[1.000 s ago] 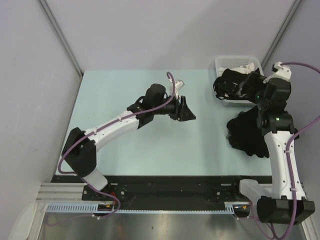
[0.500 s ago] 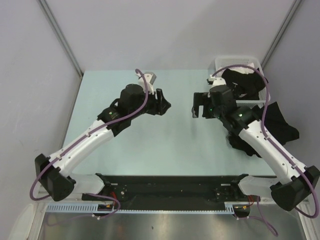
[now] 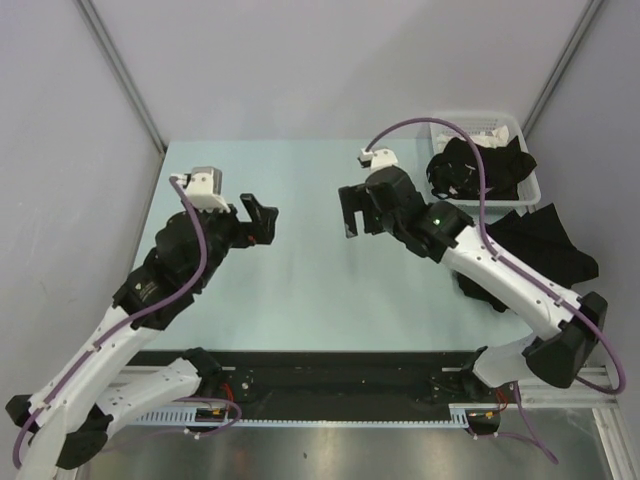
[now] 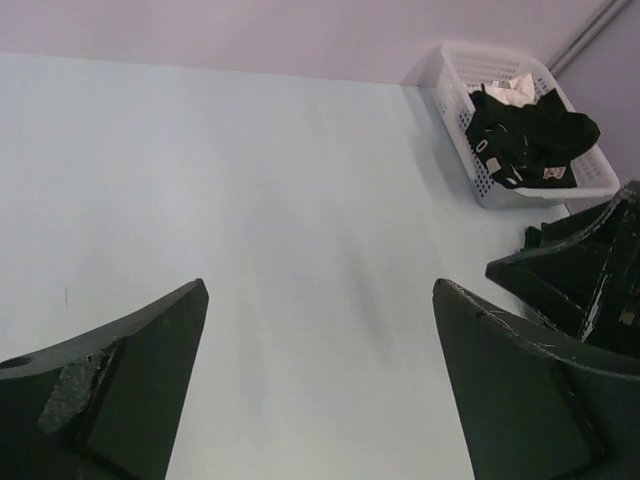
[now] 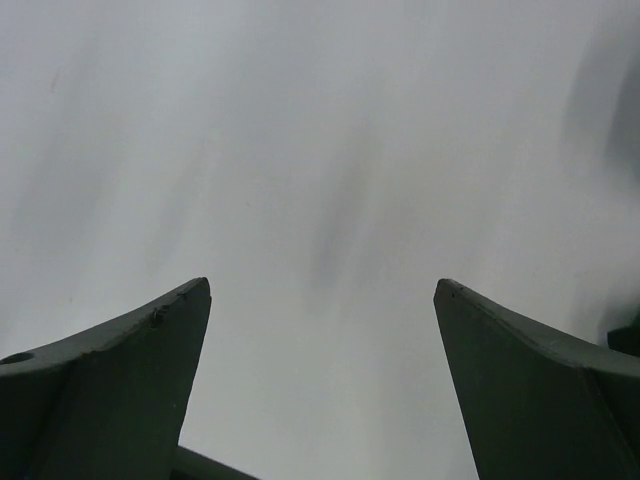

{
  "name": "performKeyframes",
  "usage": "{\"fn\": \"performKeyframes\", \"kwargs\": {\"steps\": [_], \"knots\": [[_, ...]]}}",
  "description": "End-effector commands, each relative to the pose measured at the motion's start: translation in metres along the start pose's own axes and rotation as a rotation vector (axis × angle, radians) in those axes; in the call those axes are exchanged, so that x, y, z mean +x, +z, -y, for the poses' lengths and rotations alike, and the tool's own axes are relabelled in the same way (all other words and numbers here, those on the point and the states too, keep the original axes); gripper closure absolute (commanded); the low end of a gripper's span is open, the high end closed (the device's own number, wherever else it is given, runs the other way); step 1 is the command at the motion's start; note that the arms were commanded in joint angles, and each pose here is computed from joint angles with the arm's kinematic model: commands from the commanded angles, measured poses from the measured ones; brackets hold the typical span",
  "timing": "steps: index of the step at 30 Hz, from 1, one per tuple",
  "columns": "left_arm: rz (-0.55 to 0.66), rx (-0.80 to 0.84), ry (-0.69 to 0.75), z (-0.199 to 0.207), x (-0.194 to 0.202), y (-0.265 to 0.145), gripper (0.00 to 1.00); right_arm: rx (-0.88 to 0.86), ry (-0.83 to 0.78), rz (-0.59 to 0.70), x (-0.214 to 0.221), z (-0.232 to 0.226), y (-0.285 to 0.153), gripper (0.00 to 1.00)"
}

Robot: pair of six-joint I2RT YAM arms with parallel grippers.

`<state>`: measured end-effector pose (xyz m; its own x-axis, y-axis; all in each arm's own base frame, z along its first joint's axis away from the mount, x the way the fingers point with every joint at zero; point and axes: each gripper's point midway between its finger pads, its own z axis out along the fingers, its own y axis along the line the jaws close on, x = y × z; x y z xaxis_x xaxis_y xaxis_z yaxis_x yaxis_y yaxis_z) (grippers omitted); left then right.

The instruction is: Fold and stack the t-shirts

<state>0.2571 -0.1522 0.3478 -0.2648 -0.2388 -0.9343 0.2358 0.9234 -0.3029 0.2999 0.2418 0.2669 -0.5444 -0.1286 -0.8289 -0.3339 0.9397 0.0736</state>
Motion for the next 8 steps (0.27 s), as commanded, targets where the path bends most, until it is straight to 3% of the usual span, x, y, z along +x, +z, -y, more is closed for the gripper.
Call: {"fn": "performKeyframes", "kwargs": {"steps": [1, 8], "knots": [[-0.059, -0.093, 0.014, -0.023, 0.026, -0.001, 0.00, -0.007, -0.041, 0.122, -0.048, -0.021, -0.004, 0.00], [-0.066, -0.140, 0.018, -0.042, 0.042, -0.013, 0.00, 0.045, -0.073, 0.161, -0.060, -0.030, -0.005, 0.00]]}}
